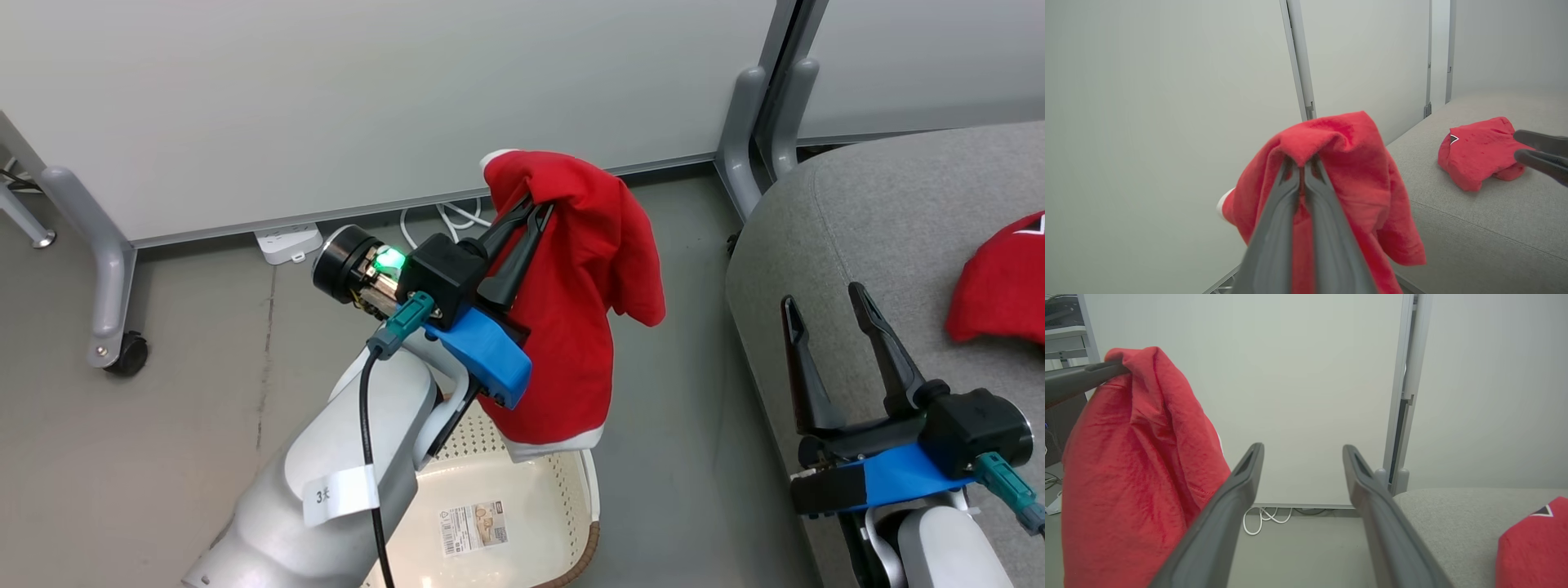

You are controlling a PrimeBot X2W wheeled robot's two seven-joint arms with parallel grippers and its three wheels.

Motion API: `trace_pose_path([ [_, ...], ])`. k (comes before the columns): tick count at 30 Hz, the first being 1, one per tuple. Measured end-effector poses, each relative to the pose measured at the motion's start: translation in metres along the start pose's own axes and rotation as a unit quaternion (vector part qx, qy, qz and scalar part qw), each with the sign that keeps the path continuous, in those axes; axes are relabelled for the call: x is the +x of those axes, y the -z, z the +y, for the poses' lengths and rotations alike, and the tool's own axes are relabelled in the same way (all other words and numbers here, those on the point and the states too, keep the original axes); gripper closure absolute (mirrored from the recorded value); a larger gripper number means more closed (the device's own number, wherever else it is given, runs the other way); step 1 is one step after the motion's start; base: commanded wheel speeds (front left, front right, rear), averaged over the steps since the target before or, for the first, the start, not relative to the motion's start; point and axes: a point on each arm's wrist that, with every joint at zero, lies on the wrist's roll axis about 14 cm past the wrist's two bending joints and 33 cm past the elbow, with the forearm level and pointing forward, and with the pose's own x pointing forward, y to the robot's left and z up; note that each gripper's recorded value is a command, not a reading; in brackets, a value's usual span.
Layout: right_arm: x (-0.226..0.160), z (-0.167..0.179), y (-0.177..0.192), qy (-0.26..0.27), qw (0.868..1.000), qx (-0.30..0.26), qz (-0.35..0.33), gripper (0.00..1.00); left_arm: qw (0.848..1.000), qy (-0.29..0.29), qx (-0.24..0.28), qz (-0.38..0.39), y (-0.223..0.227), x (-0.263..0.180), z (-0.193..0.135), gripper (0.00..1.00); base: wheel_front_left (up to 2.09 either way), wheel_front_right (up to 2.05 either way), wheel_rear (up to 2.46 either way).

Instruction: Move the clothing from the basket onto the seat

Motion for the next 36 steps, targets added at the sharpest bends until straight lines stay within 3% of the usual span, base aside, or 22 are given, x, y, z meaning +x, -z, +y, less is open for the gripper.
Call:
trace_pose_path([
  [11,0.003,0.015,-0.003,-0.025,1.000,0.000,-0.005,0.00,1.000,0.000,0.002,0.003,0.002,-0.003,0.000,1.00,0.00,0.00,0.00],
  [23,0.041,0.067,-0.019,-0.127,0.991,-0.022,-0.035,0.00,1.000,0.005,-0.006,0.012,0.015,0.002,-0.001,1.00,0.00,0.00,0.00],
  [36,0.078,0.096,0.007,-0.181,0.982,-0.045,-0.008,0.00,1.000,0.011,-0.006,0.017,0.025,0.009,0.004,1.00,0.00,0.00,0.00],
])
